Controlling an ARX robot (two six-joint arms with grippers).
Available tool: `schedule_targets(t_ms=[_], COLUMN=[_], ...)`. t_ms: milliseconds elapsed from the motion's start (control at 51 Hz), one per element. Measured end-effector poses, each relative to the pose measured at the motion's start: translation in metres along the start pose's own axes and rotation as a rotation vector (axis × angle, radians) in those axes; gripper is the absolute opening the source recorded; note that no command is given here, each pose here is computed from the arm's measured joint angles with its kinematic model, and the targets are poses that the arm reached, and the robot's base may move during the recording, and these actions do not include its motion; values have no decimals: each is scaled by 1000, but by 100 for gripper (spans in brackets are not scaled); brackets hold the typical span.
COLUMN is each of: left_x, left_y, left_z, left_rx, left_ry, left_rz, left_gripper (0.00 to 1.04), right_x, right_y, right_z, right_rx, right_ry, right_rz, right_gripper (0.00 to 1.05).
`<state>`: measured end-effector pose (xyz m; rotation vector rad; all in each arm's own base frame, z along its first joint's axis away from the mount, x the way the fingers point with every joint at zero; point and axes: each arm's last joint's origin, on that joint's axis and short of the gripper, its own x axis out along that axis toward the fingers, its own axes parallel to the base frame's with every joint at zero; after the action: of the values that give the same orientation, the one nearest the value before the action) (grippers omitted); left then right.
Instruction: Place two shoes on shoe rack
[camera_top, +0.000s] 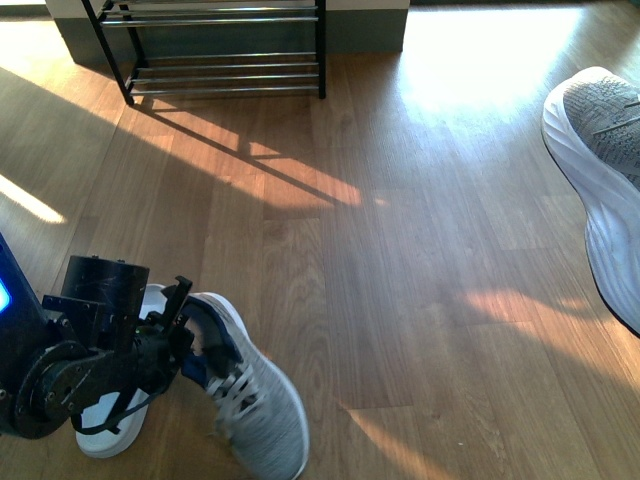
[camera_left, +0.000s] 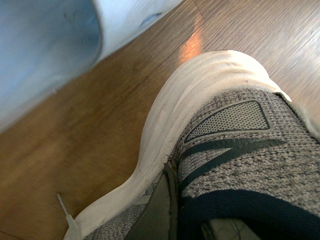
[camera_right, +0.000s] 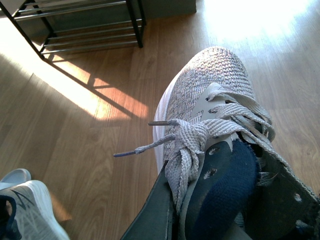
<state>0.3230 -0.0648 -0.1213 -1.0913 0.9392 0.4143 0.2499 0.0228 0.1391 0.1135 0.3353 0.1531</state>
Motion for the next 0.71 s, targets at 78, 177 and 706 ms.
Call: schedule_targets(t_ms=[78, 177, 706], left_x=[2, 2, -44], left_y=[3, 2, -21], left_z=[-2, -2, 9], left_rx=[-190, -329, 520], left_ry=[-7, -11, -136], left_rz=[-41, -46, 324], left_gripper=[2, 2, 96], right_x=[0, 0, 0], right_y=[0, 0, 0], right_z=[0, 0, 0], right_rx=[0, 0, 0], right_ry=[0, 0, 0], right_rz=[0, 0, 0], right_gripper=[1, 1, 1])
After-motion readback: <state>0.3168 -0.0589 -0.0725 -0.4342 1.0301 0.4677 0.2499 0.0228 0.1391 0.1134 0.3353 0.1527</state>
